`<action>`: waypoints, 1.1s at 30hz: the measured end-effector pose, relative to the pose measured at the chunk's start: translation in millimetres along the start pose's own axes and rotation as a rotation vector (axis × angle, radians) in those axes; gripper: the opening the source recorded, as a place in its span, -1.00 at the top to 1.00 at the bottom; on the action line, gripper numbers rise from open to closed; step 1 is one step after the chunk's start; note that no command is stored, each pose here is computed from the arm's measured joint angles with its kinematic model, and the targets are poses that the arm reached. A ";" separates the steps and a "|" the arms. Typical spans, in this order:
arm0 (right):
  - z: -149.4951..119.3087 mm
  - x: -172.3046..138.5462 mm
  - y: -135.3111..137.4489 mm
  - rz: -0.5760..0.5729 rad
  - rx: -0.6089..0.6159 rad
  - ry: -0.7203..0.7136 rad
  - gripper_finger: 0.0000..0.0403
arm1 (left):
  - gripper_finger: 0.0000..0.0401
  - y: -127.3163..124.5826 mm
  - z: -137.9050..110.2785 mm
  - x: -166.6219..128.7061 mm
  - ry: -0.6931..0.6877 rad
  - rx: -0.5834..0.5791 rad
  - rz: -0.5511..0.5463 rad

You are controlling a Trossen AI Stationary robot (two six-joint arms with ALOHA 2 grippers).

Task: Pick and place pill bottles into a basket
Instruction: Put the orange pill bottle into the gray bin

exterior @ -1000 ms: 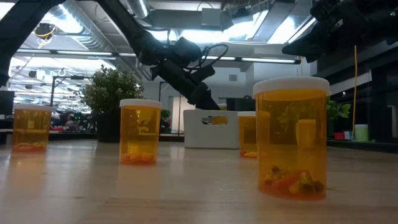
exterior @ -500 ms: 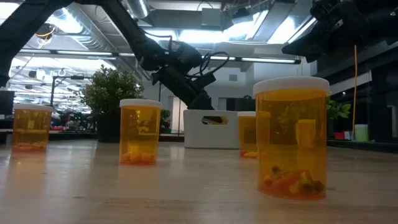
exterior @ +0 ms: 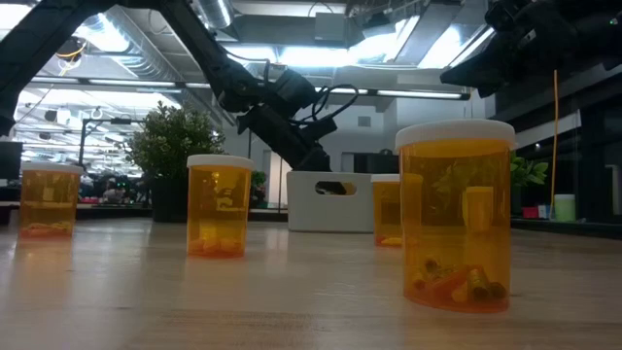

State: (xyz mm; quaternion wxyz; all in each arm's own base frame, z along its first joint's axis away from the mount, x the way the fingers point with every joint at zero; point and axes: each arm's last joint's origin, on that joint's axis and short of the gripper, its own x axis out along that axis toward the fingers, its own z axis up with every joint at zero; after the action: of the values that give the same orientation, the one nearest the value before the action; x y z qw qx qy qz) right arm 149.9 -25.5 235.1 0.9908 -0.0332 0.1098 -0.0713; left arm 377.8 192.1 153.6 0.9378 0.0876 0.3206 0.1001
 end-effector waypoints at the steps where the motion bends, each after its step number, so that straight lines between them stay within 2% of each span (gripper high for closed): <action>1: 0.0 0.0 0.0 0.000 0.000 0.000 0.99 | -0.01 0.1 -0.1 0.0 0.001 0.000 0.000; 26: 0.1 0.0 0.0 0.000 0.003 -0.001 0.99 | -0.14 0.0 0.6 0.0 -0.006 0.016 -0.001; 33: 0.1 0.0 0.0 0.000 0.004 -0.001 0.99 | -0.15 1.7 4.9 -0.2 -0.050 0.032 0.018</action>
State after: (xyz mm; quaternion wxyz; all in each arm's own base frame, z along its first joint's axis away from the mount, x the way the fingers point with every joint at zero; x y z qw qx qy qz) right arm 150.0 -25.6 235.1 0.9909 -0.0314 0.1093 -0.0715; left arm 380.4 193.2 157.9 0.9430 0.1081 0.2981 0.1010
